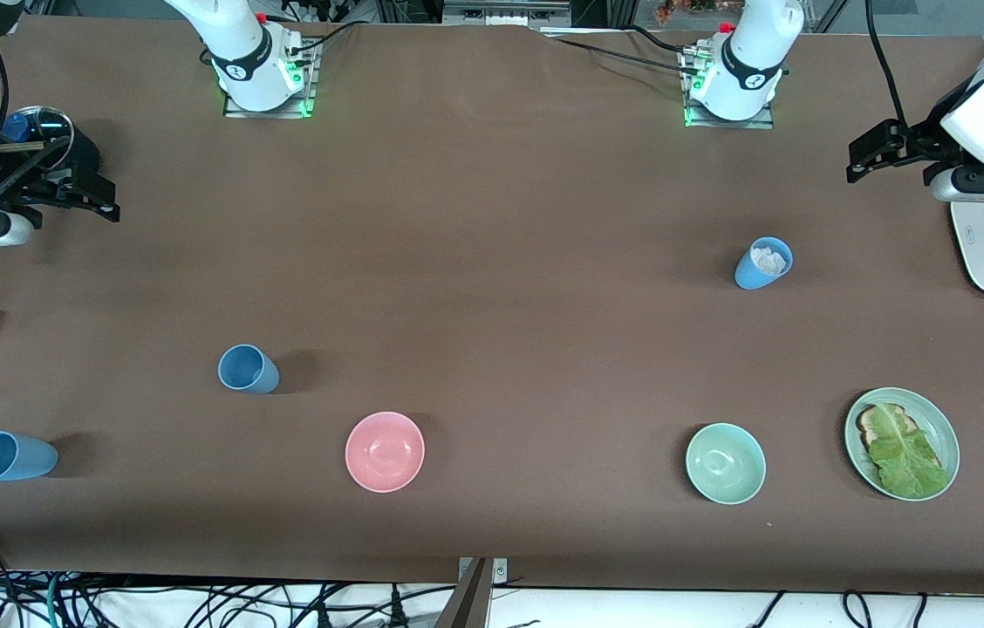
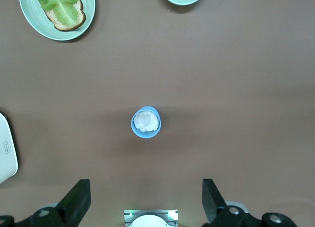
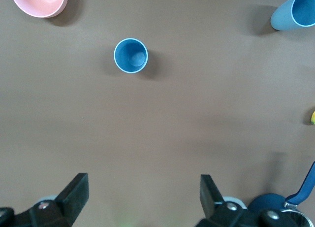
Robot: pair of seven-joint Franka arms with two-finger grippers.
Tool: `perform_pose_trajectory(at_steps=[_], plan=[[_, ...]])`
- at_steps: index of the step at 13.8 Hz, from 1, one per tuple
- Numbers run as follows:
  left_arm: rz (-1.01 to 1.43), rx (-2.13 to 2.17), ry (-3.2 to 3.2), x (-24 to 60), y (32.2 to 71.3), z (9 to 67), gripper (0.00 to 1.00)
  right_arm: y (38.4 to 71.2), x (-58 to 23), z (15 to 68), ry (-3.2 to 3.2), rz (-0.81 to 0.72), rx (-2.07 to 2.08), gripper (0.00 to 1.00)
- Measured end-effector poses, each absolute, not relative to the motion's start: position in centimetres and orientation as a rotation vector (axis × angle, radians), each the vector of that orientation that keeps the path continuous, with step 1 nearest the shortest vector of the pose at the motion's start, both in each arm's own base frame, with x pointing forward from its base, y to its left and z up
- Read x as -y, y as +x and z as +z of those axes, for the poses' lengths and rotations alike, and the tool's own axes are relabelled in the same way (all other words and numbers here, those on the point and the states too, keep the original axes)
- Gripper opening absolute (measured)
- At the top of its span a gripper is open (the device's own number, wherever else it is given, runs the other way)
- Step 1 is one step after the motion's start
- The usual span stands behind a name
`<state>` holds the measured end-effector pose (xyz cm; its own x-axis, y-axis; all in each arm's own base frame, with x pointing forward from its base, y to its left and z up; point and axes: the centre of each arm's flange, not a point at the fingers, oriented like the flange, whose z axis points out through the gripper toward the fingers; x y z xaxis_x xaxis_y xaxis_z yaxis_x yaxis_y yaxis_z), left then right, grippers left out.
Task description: Stack blue cups with both arms
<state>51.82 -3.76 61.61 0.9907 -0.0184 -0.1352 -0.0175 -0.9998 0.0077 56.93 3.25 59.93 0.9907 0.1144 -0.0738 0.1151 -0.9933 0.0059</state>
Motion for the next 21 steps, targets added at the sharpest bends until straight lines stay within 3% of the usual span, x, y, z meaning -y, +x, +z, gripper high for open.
perform_pose_trajectory(at_steps=[21], plan=[[-0.216,0.028,3.128,3.77,51.88,61.49,1.00,57.13,-4.16,59.36,3.139,-0.130,-0.200,1.00]])
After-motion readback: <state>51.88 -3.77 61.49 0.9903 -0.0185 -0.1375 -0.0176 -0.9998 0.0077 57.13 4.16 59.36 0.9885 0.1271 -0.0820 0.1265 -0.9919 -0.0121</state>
